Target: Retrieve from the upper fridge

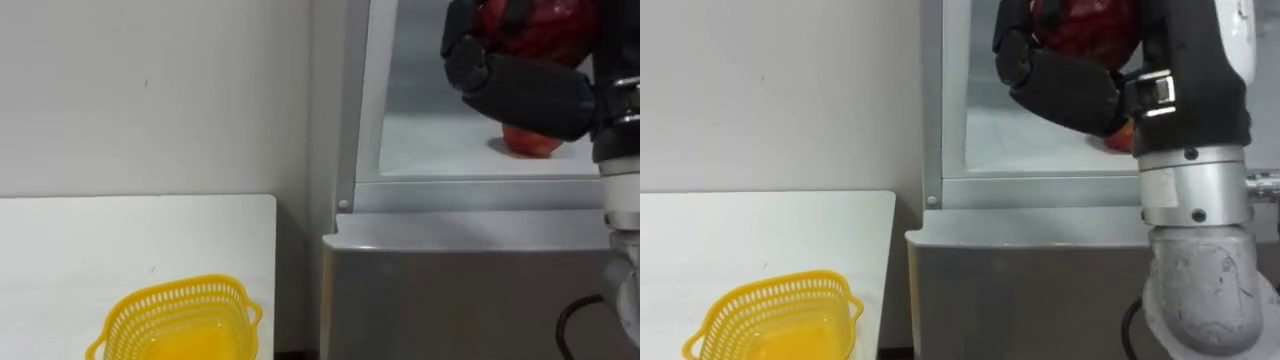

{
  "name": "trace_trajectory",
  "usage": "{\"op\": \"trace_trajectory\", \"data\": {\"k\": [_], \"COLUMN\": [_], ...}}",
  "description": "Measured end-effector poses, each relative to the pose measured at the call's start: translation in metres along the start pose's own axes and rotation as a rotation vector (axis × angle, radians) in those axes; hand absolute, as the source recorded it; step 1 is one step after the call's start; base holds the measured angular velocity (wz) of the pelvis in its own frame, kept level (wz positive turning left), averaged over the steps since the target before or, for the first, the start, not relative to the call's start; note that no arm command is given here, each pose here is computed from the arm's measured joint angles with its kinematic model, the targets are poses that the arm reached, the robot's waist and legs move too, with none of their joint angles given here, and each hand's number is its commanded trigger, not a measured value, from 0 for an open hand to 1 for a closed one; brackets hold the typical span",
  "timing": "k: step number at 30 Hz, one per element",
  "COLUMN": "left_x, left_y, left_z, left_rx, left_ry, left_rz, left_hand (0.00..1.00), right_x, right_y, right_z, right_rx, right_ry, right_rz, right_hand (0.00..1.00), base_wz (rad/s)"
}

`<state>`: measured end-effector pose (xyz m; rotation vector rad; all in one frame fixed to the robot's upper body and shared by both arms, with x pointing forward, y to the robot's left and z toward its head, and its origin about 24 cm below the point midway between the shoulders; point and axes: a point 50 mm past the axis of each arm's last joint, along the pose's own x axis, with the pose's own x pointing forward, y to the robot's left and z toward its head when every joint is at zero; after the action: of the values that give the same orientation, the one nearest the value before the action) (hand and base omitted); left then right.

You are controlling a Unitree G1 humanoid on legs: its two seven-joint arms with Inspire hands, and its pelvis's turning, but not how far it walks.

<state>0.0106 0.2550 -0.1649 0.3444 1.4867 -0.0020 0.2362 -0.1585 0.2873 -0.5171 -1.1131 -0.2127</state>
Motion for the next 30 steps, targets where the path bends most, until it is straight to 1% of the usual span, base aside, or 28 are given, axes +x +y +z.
{"op": "trace_trajectory", "data": {"k": [2,5,9,13,19,21,28,30], "left_x": [0.000,0.001,0.001,0.001,0.001,0.001,0.001,0.001], "left_y": [0.000,0.001,0.006,0.010,0.009,0.008,0.008,0.008], "left_z": [-0.001,0.003,0.008,0.011,0.014,0.013,0.014,0.013], "left_rx": [0.013,0.038,0.047,0.061,0.094,0.107,0.110,0.111], "left_ry": [-0.001,-0.012,-0.028,-0.036,-0.041,-0.039,-0.042,-0.040], "left_rz": [-0.007,-0.013,-0.009,-0.008,-0.027,-0.030,-0.036,-0.044], "left_hand": [0.00,0.00,0.00,0.00,0.00,0.00,0.00,0.00], "right_x": [0.000,-0.003,-0.006,-0.008,-0.017,-0.021,-0.025,-0.027], "right_y": [0.000,0.005,0.014,0.020,0.045,0.053,0.065,0.070], "right_z": [0.011,0.026,0.034,0.038,0.047,0.051,0.054,0.051], "right_rx": [-0.014,0.021,0.039,0.030,0.086,0.080,0.064,0.035], "right_ry": [-0.057,-0.148,-0.204,-0.236,-0.261,-0.279,-0.292,-0.287], "right_rz": [-0.007,0.007,0.053,0.094,0.213,0.262,0.325,0.346], "right_hand": [1.00,1.00,1.00,1.00,1.00,1.00,1.00,1.00], "base_wz": [-0.05,-0.10,0.00,0.09,0.03,0.05,0.08,0.19]}}
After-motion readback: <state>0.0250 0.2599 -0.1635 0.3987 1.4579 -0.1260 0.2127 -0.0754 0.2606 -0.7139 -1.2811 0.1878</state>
